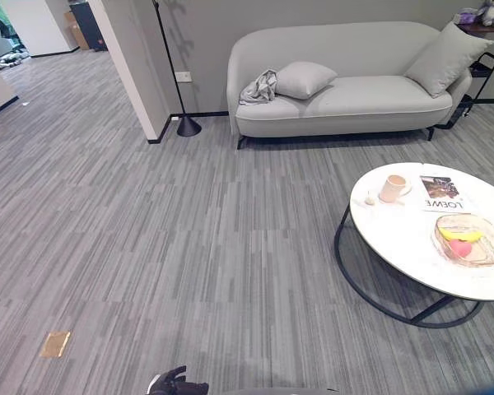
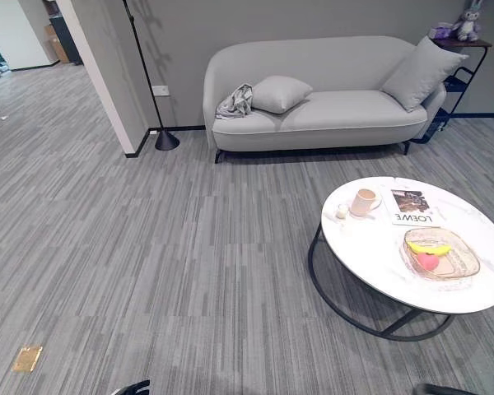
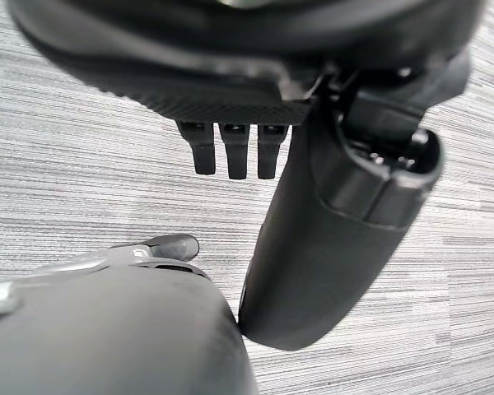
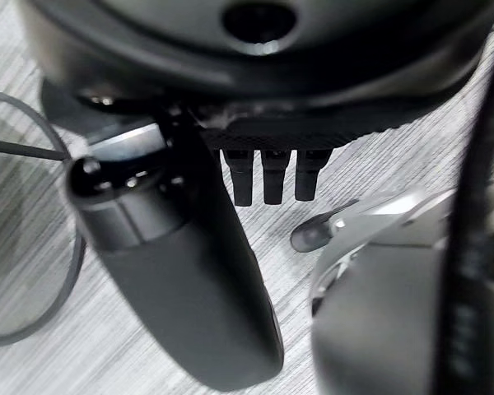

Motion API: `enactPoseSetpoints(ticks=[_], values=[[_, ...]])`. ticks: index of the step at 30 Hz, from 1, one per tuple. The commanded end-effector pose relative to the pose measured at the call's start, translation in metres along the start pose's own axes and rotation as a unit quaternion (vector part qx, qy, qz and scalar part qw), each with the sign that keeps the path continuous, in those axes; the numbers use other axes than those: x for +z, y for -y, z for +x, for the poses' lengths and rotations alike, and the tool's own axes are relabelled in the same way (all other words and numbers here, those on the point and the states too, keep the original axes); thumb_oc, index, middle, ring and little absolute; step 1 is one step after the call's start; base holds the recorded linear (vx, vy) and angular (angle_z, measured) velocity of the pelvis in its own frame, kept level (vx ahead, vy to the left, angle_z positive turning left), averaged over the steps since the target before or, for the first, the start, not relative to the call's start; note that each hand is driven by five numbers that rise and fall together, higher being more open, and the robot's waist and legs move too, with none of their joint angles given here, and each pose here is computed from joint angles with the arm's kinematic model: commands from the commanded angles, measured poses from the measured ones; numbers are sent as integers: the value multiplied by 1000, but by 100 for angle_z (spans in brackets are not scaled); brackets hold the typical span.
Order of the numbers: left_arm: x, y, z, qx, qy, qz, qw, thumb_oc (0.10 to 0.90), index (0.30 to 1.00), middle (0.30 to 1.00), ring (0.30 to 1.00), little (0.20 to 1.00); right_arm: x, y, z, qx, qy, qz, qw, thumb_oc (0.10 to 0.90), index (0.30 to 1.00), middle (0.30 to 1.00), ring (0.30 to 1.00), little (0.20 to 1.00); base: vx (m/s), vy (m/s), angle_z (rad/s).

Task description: Hang the clothes on the sofa on the clothes rack.

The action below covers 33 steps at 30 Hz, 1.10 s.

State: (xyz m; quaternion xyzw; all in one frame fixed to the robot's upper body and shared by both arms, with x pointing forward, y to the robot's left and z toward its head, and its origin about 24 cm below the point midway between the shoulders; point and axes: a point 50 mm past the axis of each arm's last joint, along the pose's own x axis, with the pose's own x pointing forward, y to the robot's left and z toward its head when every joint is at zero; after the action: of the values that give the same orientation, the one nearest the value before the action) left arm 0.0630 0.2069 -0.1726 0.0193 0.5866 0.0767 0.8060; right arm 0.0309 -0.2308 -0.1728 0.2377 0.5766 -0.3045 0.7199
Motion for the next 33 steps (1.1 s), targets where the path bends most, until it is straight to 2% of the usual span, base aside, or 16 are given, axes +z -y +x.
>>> enactPoseSetpoints(ticks=[1, 4, 7, 8, 9, 12, 20, 27, 33], values=[[-10, -2, -1, 6, -22, 8, 1000, 800, 900, 900, 900, 900, -5, -11, 1, 7, -14, -11, 1000, 800, 900, 900, 900, 900, -48, -50, 0], [-2, 5, 0, -11, -13, 23, 1000, 800, 900, 900, 900, 900, 1, -17, 1, 16, -5, -49, 999, 800, 900, 900, 900, 900, -38, -29, 4], [13, 18, 2, -41, 18, 116, 992, 800, 900, 900, 900, 900, 7, -29, 2, 37, 5, -114, 993, 800, 900, 900, 900, 900, -33, -16, 1], [21, 26, 2, -58, 36, 191, 979, 800, 900, 900, 900, 900, 12, -38, 2, 50, 14, -189, 981, 800, 900, 900, 900, 900, -33, -13, -1], [21, 26, 2, -58, 36, 191, 979, 800, 900, 900, 900, 900, 12, -38, 2, 50, 14, -189, 981, 800, 900, 900, 900, 900, -34, -12, 0], [30, 35, 2, -73, 56, 248, 964, 800, 900, 900, 900, 900, 14, -53, 2, 76, 22, -341, 937, 800, 900, 900, 900, 900, -19, -9, -2], [25, 23, 3, -52, 40, 238, 969, 800, 900, 900, 900, 900, 17, -58, 1, 81, 28, -435, 896, 800, 900, 900, 900, 900, -4, -19, 4], [27, 21, 3, -55, 46, 240, 968, 800, 900, 900, 900, 900, 14, -56, 1, 83, 18, -587, 805, 800, 900, 900, 900, 900, 1, -29, 4], [30, 23, 3, -57, 53, 257, 963, 800, 900, 900, 900, 900, 27, -63, 0, 82, 46, -610, 787, 800, 900, 900, 900, 900, -11, -50, 2]])
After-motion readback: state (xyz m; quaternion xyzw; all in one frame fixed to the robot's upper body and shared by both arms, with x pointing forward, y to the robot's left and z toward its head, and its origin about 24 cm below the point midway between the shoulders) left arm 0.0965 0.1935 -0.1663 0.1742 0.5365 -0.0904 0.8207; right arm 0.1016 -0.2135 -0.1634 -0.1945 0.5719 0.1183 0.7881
